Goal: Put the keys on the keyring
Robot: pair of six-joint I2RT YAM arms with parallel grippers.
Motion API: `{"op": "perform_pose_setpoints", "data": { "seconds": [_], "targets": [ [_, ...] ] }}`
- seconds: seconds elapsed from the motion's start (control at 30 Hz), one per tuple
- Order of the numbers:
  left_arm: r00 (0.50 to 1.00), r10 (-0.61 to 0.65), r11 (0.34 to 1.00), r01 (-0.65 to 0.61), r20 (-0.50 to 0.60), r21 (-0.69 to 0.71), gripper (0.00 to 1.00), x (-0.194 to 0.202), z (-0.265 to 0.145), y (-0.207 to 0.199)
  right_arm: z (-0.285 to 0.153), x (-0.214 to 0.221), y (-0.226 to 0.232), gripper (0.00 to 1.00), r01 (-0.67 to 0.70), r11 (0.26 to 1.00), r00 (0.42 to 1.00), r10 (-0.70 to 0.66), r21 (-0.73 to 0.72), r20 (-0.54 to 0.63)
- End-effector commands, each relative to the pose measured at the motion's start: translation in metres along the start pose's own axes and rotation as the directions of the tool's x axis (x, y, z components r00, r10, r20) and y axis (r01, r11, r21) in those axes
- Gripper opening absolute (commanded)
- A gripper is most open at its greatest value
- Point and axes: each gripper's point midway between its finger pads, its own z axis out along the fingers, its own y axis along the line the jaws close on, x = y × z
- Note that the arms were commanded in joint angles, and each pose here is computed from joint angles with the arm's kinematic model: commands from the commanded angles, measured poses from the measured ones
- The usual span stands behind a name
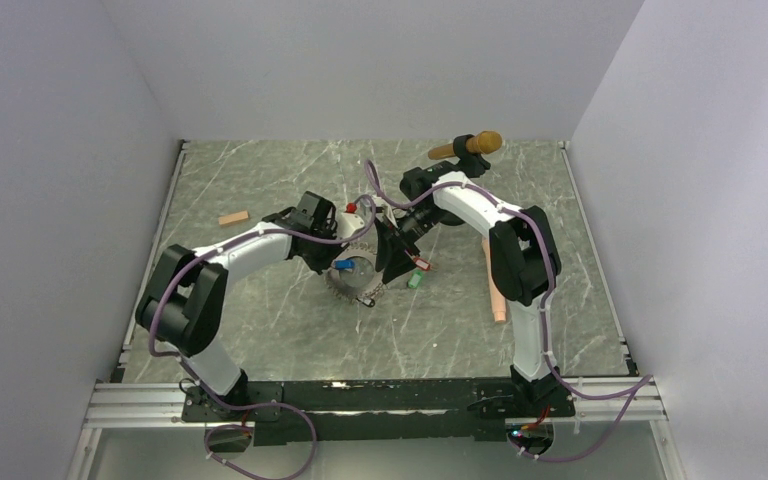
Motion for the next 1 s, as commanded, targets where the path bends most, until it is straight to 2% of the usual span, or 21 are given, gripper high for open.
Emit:
{"op": "perform_pose_setpoints", "data": {
  "seconds": [0.0,0.2,0.47,0.57,0.6,0.73,0.97],
  "targets": [
    [0.994,0.049,0.997,-0.055,0.099,0.063,0.0,-0.013,-0.023,-0.009,-0.004,-0.021,-0.003,0.54,0.109,0.994,0.992,-0.111,0.019,0.068],
    [0.981,-0.004,0.993,-0.018,0.194,0.114,0.0,-0.023,-0.04,-0.01,-0.004,-0.021,-0.002,0.55,0.165,0.985,0.983,-0.168,0.047,0.069],
    [0.986,-0.058,0.994,0.042,0.153,0.103,0.01,-0.013,-0.034,-0.003,-0.004,-0.02,-0.001,0.56,0.168,0.985,0.983,-0.17,0.043,0.066],
    [0.987,-0.086,0.993,0.074,0.134,0.094,0.21,-0.011,-0.029,0.0,-0.004,-0.018,-0.002,0.56,0.171,0.984,0.983,-0.173,0.047,0.056],
    [0.987,-0.094,0.992,0.082,0.127,0.094,0.25,-0.01,-0.026,0.0,-0.004,-0.017,-0.003,0.56,0.173,0.984,0.983,-0.175,0.051,0.051],
    [0.987,-0.121,0.988,0.109,0.108,0.107,0.32,-0.008,-0.019,-0.004,-0.006,-0.016,-0.005,0.56,0.178,0.981,0.983,-0.181,0.07,0.039],
    [0.993,-0.113,0.992,0.112,0.016,0.06,0.38,0.002,0.0,-0.004,-0.006,-0.015,-0.005,0.56,0.17,0.983,0.984,-0.173,0.068,0.038]
  ]
}}
